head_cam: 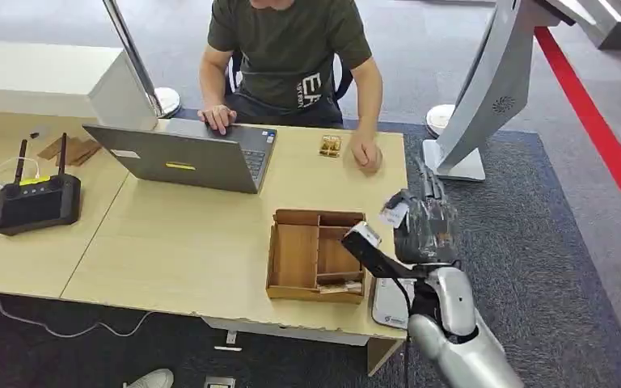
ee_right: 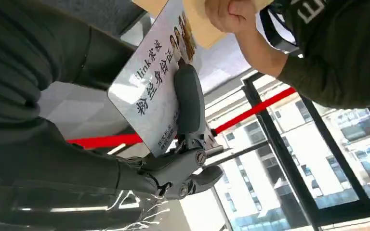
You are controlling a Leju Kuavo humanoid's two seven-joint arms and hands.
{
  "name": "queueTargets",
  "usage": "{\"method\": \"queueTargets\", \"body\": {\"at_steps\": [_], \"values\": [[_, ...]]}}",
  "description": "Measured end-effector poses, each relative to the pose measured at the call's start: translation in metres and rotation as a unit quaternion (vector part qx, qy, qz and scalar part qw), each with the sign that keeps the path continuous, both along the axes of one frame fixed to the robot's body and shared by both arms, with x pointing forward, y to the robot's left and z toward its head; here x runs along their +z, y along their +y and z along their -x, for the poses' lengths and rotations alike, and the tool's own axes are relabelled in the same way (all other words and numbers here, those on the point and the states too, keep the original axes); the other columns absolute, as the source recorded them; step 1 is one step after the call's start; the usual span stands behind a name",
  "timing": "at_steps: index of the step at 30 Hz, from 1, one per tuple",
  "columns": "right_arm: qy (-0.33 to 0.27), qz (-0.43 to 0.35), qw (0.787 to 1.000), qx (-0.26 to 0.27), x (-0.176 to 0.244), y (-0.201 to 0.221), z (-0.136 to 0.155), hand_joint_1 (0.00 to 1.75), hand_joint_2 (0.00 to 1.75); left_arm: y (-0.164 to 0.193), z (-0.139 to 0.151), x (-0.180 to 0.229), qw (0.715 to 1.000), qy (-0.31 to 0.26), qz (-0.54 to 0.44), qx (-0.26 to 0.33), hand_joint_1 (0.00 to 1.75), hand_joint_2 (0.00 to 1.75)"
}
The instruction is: Pass the card to the sensor for recognition and then transmit it.
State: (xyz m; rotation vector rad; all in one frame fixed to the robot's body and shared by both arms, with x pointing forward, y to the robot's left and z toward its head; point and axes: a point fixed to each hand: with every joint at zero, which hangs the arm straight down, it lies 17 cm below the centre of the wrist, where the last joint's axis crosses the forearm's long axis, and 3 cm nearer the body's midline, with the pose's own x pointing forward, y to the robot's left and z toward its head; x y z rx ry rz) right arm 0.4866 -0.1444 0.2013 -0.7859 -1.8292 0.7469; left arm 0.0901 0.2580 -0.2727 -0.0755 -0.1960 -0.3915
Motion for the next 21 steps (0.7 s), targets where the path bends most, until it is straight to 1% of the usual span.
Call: {"method": "queueTargets", "body": {"at_steps": [4,8,13,17,21], "values": [[0.009,-0.043,0.999,-0.002,-0.017,-0.019,0.032,1.75,1.75,0.002,0.005,-0.001,1.000,0.003,0.000,0.009,0.00,1.75],[0.025,-0.057,0.998,-0.005,-0.028,-0.035,0.050,1.75,1.75,0.004,0.005,-0.001,1.000,0.001,-0.003,0.016,0.00,1.75],[0.080,-0.053,0.995,-0.001,-0.049,-0.046,0.060,1.75,1.75,0.006,0.003,-0.002,0.999,0.000,-0.006,0.032,0.00,1.75],[0.131,-0.030,0.991,0.024,-0.068,-0.040,0.062,1.75,1.75,0.006,0.002,-0.001,0.999,-0.001,-0.005,0.042,0.00,1.75],[0.198,-0.010,0.979,0.055,-0.093,-0.029,0.065,1.75,1.75,0.007,0.002,-0.001,0.999,0.001,-0.006,0.043,0.00,1.75]]}}
